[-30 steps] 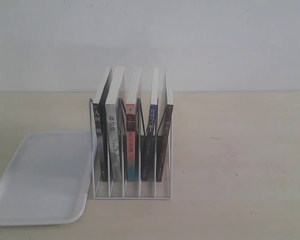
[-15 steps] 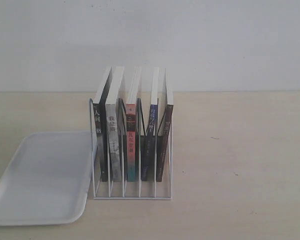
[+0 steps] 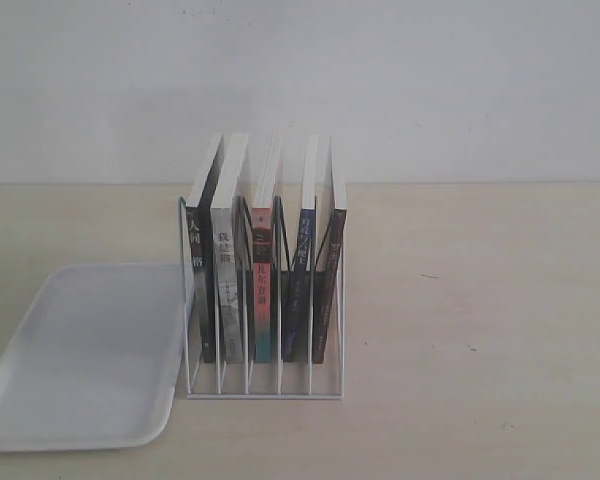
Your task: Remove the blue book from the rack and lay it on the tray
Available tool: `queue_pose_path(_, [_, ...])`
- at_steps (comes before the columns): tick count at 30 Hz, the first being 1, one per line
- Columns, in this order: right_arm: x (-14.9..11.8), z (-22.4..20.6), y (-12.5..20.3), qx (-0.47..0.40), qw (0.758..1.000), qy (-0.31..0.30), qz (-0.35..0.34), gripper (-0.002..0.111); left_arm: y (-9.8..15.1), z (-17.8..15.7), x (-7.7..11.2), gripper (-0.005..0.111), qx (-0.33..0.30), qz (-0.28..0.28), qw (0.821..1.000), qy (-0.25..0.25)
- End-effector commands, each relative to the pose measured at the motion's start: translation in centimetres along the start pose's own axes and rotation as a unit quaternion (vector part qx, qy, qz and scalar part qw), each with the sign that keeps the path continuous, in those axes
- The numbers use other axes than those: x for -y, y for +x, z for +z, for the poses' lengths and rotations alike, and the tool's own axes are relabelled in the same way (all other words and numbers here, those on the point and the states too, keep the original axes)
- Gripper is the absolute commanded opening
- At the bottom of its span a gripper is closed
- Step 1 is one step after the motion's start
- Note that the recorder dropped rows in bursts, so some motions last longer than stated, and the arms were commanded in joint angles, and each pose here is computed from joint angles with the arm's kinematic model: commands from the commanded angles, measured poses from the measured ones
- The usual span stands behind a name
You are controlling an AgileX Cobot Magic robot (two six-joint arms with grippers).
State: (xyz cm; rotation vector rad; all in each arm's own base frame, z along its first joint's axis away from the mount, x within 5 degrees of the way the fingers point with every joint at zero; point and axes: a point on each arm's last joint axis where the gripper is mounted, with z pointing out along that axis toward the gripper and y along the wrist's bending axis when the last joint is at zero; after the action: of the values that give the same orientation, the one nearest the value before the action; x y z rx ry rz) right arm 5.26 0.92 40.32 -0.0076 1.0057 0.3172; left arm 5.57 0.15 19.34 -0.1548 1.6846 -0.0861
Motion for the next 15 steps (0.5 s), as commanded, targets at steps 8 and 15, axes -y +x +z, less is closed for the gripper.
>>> queue_pose_path(8, [1.3, 7.1, 11.3, -0.491, 0.869, 0.057, -0.002, 0.0, -0.2, 0.0, 0.0, 0.004, 0.004, -0.009, 1.0, 0.0])
queue_pose_path(15, [1.1, 6.8, 15.1, -0.601, 0.793, 0.075, 0.066, 0.0, -0.2, 0.0, 0.0, 0.004, 0.004, -0.009, 1.0, 0.0])
